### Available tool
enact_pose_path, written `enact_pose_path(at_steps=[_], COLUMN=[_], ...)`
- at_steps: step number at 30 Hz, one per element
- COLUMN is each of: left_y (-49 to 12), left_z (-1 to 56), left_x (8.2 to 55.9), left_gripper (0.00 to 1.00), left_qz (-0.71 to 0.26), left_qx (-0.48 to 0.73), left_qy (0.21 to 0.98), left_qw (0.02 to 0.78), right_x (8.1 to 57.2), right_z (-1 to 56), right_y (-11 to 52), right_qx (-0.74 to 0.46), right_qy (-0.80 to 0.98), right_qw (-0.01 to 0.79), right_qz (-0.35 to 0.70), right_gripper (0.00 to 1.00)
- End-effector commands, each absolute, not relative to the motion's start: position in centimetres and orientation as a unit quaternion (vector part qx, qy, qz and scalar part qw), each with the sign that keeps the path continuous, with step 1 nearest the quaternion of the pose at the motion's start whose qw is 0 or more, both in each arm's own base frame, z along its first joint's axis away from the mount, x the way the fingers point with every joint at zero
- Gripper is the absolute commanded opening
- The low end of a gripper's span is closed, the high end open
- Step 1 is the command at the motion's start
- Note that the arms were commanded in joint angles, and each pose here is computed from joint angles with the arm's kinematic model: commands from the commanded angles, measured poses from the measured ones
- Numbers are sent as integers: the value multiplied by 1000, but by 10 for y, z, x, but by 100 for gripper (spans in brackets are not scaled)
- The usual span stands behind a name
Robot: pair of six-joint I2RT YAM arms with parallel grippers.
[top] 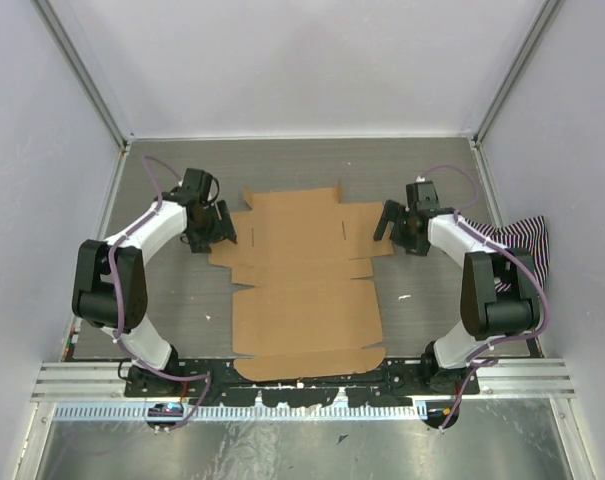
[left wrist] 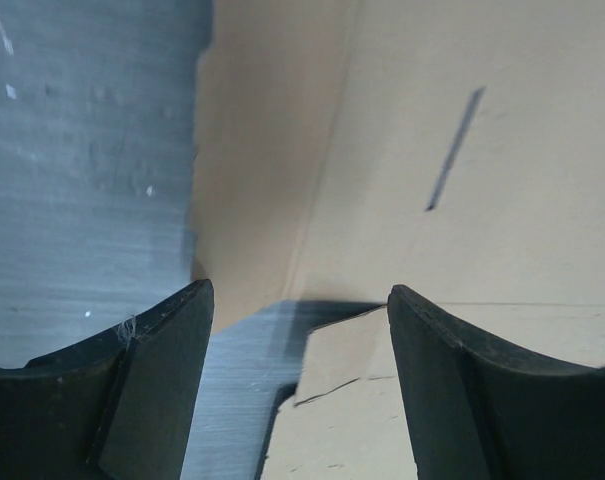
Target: Fold the paper box
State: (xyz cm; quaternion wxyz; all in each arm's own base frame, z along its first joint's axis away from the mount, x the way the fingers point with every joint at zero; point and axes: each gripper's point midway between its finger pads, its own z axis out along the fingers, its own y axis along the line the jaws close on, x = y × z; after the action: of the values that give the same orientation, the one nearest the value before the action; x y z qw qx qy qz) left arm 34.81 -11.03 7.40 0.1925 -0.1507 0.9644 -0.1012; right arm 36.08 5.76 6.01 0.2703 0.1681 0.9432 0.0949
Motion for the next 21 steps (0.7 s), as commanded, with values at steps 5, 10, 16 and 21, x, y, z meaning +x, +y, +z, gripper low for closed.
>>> enact_pose_path(at_steps=[5, 10, 16, 21], left_y=[-105, -103, -99, -100], left_z=[59, 53, 57, 69], left_x=[339, 337, 343, 336], left_gripper=[77, 77, 77, 75], left_qz=[-98, -94, -84, -93], left_qx=[-161, -161, -160, -164], left_qy=[961, 962, 963, 961], left_qw=[203, 199, 201, 201], right_x=[357, 363, 379, 377], right_z=[56, 51, 48, 53], right_y=[57, 58, 65, 72], right_qx=[179, 177, 165, 161], right_qy=[936, 935, 937, 936], right_qw=[290, 292, 290, 286], right_qz=[89, 93, 105, 123], right_gripper=[99, 99, 98, 95])
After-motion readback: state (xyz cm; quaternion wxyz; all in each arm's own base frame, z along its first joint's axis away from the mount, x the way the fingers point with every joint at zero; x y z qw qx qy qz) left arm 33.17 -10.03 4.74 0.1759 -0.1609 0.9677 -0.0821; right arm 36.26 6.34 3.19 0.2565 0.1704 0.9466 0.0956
